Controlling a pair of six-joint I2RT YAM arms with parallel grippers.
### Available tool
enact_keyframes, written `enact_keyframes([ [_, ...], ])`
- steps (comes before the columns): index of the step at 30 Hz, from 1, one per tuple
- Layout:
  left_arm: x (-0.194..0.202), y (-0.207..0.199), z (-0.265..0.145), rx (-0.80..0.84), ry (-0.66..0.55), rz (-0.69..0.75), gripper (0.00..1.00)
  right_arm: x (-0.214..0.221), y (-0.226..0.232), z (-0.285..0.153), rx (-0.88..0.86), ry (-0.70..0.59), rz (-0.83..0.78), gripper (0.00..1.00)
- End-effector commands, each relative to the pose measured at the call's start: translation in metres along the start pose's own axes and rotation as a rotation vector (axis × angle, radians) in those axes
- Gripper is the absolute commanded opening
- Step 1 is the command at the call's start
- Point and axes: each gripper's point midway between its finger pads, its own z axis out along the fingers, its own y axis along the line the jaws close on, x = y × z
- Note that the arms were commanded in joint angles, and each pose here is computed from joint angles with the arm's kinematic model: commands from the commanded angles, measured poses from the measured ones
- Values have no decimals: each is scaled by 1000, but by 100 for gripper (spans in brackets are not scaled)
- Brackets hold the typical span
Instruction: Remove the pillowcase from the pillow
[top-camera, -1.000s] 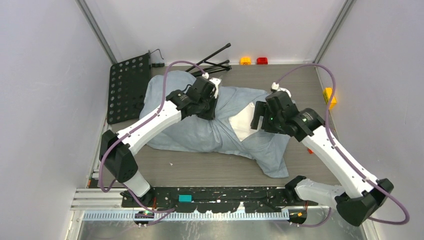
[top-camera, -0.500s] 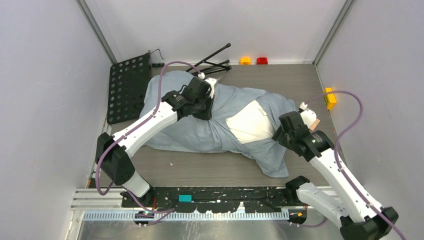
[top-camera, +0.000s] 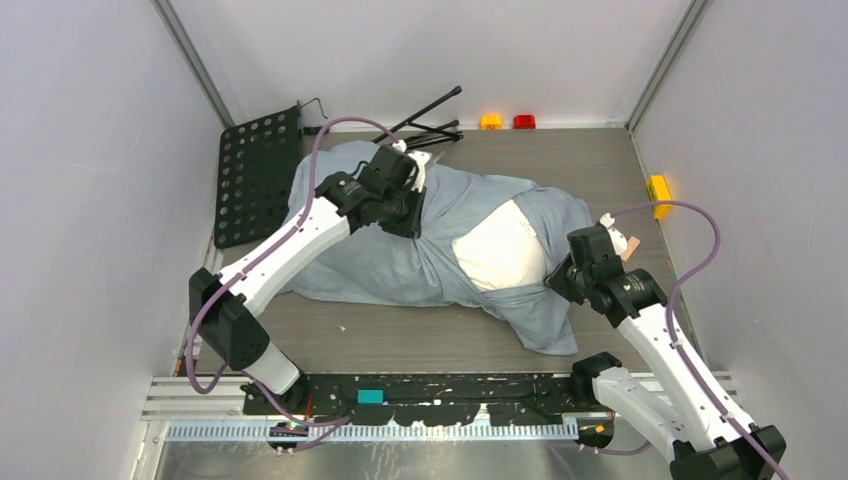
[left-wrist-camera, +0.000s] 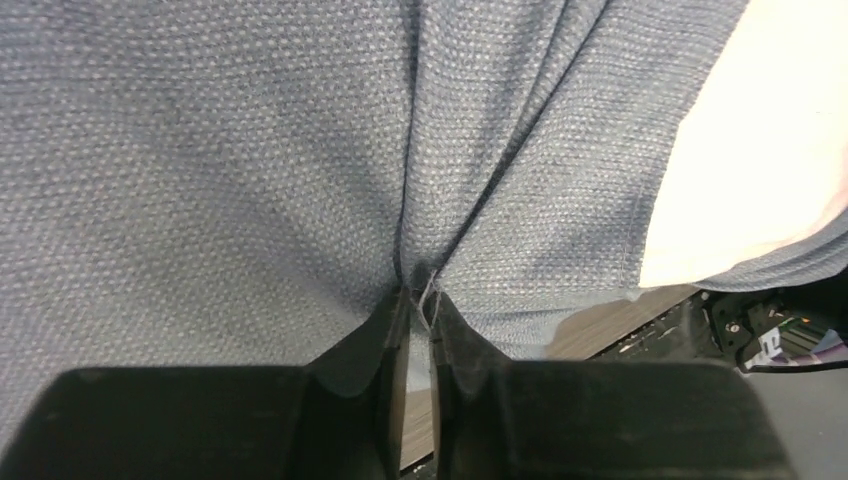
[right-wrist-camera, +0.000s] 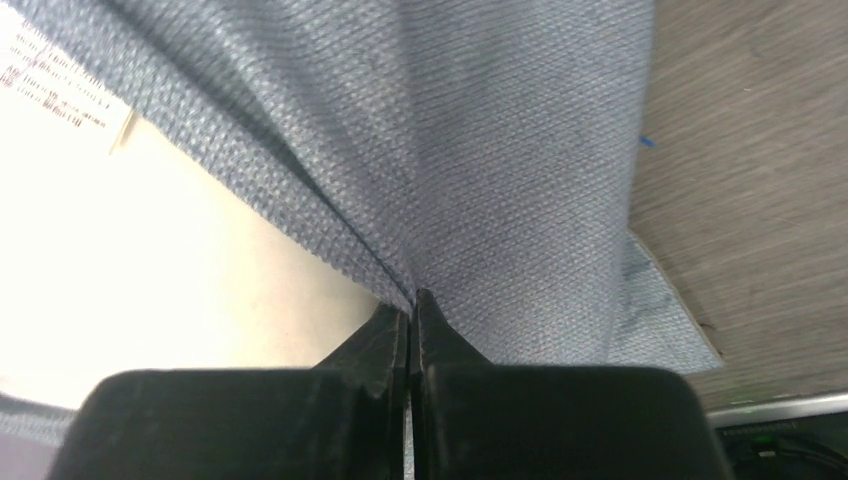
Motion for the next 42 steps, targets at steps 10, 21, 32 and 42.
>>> enact_keyframes([
  [10, -21, -67, -54, 9, -121, 157, 54, 29, 82, -2, -470, 167, -64, 0],
  [21, -29, -117, -27, -38, -119, 256, 82, 15, 78, -3, -421, 111, -109, 0],
  [32, -9, -145, 52, -13, 29, 240, 100, 15, 52, -8, -350, 53, -89, 0],
  [42, 8, -67, 93, -252, -16, 92, 20, 10, 9, -5, -212, -52, 32, 0],
])
